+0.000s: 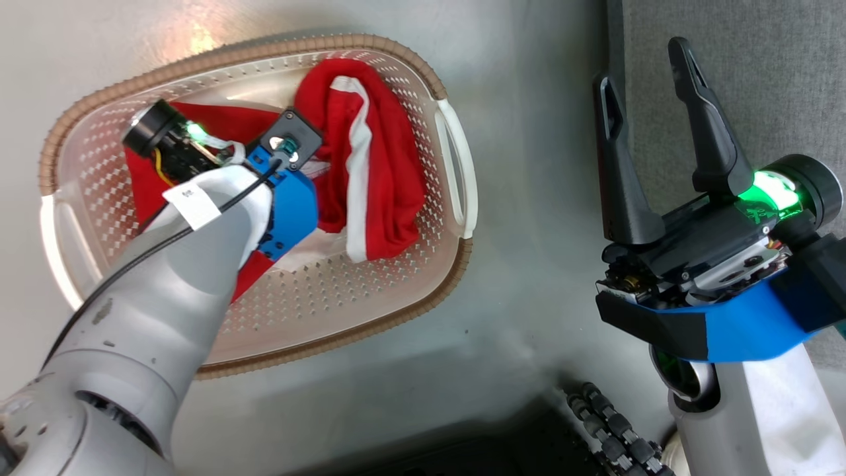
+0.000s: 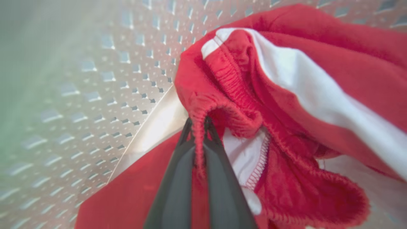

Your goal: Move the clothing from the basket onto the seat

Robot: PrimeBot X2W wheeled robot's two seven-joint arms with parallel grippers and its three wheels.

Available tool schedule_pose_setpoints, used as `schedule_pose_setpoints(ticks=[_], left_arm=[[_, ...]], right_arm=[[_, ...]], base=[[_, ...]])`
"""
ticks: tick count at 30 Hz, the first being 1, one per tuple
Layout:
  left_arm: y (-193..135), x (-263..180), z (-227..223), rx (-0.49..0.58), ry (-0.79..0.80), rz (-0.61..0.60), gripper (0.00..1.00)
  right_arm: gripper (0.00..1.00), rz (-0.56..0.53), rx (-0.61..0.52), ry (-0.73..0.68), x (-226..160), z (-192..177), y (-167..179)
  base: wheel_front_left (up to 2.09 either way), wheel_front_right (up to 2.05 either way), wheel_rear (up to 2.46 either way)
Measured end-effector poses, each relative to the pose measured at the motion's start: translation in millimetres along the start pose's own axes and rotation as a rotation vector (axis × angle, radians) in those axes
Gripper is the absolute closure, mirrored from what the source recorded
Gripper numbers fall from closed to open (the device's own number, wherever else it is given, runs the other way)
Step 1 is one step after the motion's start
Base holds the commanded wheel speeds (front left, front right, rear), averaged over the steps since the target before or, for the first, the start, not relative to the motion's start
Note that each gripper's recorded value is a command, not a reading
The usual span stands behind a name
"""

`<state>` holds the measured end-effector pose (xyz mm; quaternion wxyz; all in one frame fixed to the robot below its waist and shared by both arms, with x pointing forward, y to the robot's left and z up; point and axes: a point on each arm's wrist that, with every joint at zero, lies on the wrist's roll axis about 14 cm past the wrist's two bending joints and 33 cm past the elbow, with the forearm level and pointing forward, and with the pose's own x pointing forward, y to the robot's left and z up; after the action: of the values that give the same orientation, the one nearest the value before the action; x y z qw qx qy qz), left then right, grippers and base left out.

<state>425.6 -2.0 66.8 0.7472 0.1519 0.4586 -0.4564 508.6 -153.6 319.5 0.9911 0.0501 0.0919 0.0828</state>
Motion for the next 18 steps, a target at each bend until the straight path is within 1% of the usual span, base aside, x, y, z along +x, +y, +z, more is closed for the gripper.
schedule_pose_setpoints(ticks=[6, 13, 18], left_arm=[[-5.1, -14.8, 22.0, -0.013, -0.087, 0.010, 1.00], [-14.7, -46.7, 48.9, -0.043, -0.179, 0.034, 1.00], [-18.3, -77.6, 88.0, -0.056, -0.304, 0.065, 1.00]], right_arm=[[0.00, 0.016, 0.007, -0.028, 2.0, 12.7, 7.1], [0.00, 0.043, 0.003, -0.082, 2.1, 40.2, 19.8], [0.00, 0.056, 0.003, -0.110, -4.9, 59.5, 28.7]], base=[[0.00, 0.00, 0.00], [0.00, 0.00, 0.00], [0.00, 0.00, 0.00]])
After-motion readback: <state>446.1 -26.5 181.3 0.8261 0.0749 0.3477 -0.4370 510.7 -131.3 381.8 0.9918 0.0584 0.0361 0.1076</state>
